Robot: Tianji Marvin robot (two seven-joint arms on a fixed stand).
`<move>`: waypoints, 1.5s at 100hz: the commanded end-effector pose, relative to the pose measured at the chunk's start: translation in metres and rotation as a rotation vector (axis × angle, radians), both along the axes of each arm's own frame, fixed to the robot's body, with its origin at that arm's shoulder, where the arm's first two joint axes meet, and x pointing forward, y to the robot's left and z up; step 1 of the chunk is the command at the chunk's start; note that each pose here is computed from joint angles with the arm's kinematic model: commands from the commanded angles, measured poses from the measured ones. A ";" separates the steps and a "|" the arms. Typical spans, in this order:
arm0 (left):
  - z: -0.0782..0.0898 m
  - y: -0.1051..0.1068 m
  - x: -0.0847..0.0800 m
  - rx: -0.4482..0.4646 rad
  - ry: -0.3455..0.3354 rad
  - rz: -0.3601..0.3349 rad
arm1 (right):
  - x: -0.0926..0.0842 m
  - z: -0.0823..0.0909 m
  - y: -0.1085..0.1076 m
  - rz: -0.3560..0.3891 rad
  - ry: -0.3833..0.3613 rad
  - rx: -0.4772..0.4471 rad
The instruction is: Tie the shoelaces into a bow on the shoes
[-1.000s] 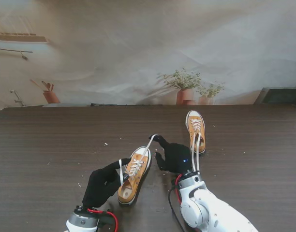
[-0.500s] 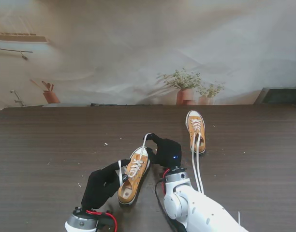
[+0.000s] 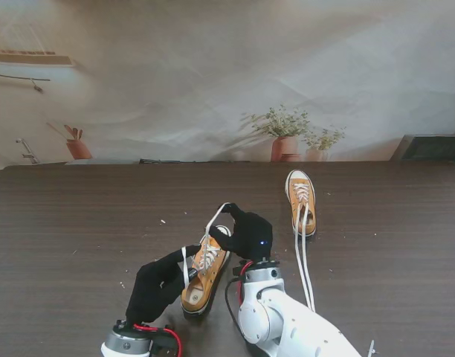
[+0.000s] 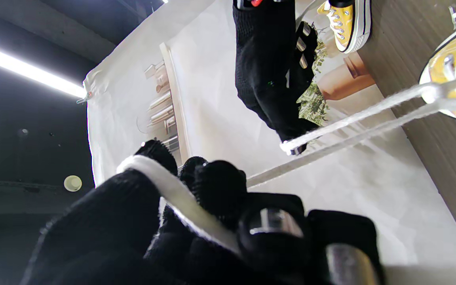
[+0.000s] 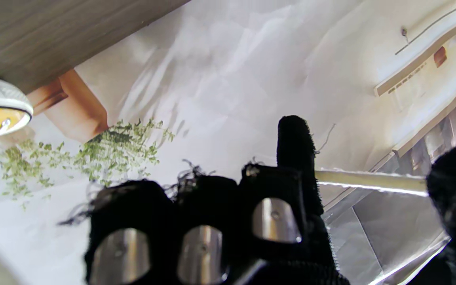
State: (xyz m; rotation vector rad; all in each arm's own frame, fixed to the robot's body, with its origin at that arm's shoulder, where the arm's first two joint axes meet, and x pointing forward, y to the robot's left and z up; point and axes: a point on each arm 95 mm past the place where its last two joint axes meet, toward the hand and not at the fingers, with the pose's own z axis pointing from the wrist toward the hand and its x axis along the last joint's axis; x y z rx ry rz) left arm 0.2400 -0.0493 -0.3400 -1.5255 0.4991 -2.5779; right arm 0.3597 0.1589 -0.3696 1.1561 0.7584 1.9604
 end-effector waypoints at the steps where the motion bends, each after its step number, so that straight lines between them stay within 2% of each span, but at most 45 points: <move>1: 0.004 -0.003 0.001 0.002 -0.005 -0.008 | -0.005 0.001 0.003 0.023 0.024 0.028; 37: 0.003 0.002 0.003 -0.003 0.001 0.025 | -0.016 -0.001 0.006 0.145 0.179 0.264; 58: -0.001 0.013 0.007 -0.001 0.010 0.084 | -0.022 -0.007 0.002 0.211 0.214 0.345; 77: -0.008 0.022 0.018 -0.001 0.032 0.137 | -0.025 -0.012 0.000 0.236 0.248 0.406; 92: -0.013 0.031 0.034 0.022 0.046 0.172 | -0.027 -0.016 -0.002 0.259 0.284 0.449; 123: -0.020 0.031 0.071 0.121 0.023 0.160 | -0.032 -0.012 -0.009 0.301 0.284 0.406; 150: -0.020 0.016 0.079 0.160 0.013 0.093 | -0.029 -0.007 -0.010 0.320 0.296 0.349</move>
